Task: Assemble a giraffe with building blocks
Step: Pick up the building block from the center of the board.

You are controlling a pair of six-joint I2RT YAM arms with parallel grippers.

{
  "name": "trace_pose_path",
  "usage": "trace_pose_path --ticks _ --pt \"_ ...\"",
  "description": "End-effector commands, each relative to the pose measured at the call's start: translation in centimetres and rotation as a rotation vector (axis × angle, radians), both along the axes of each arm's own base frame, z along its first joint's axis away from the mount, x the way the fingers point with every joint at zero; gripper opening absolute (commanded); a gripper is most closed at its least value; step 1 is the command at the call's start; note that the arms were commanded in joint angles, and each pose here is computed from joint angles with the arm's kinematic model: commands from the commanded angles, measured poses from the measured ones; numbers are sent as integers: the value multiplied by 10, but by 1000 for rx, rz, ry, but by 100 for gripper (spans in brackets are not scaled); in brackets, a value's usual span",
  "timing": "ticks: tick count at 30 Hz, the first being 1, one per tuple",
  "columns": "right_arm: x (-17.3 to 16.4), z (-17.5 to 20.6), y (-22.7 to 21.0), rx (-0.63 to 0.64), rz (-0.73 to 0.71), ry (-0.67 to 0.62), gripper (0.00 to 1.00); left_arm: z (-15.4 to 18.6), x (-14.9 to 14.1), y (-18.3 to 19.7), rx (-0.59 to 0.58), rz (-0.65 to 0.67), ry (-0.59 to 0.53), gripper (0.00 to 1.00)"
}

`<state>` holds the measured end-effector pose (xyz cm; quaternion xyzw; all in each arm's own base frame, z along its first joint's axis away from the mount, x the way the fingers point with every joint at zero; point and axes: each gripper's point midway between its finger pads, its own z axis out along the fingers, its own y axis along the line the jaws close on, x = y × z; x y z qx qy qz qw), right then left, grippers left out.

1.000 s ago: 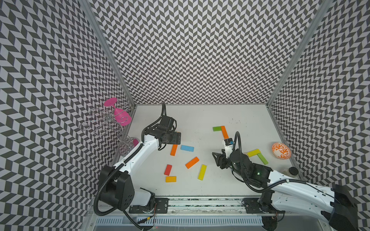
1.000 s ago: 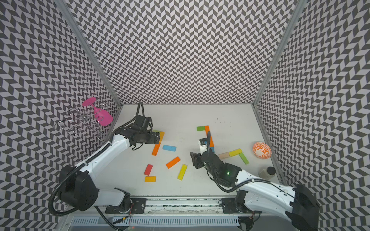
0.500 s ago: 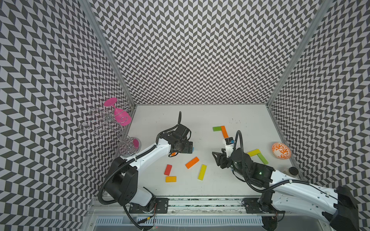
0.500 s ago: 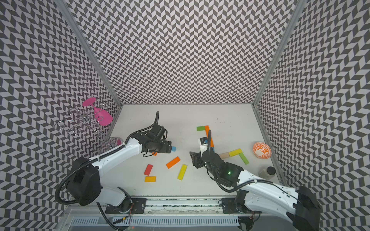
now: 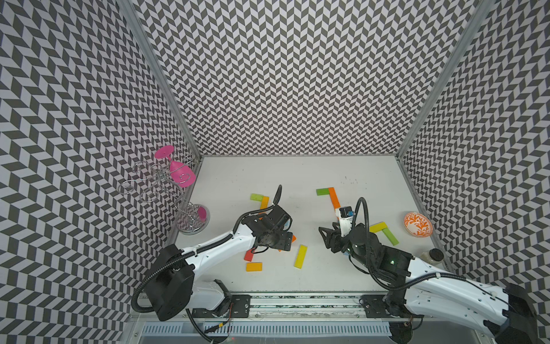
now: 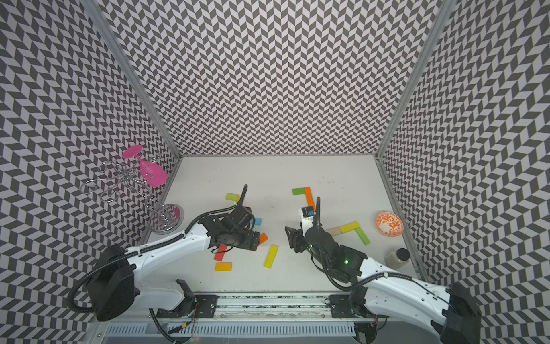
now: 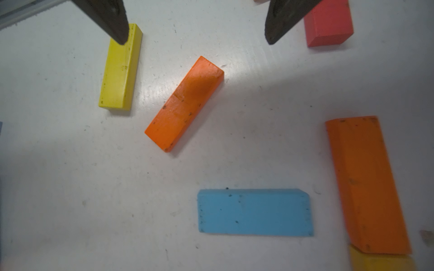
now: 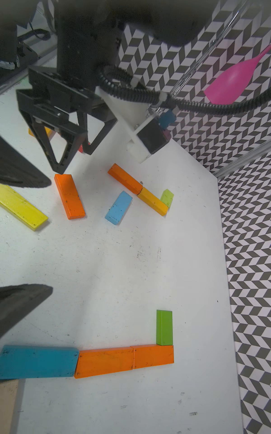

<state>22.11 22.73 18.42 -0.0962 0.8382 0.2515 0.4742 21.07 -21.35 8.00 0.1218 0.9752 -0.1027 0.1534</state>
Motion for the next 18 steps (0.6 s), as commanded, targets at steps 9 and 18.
trace_pose_path --ticks 9,18 --pt "2 6 -7 44 -34 -26 64 -13 26 -26 81 -137 -58 87" --pt "3 4 -7 34 -39 -24 64 -39 25 -29 136 -219 -16 82"
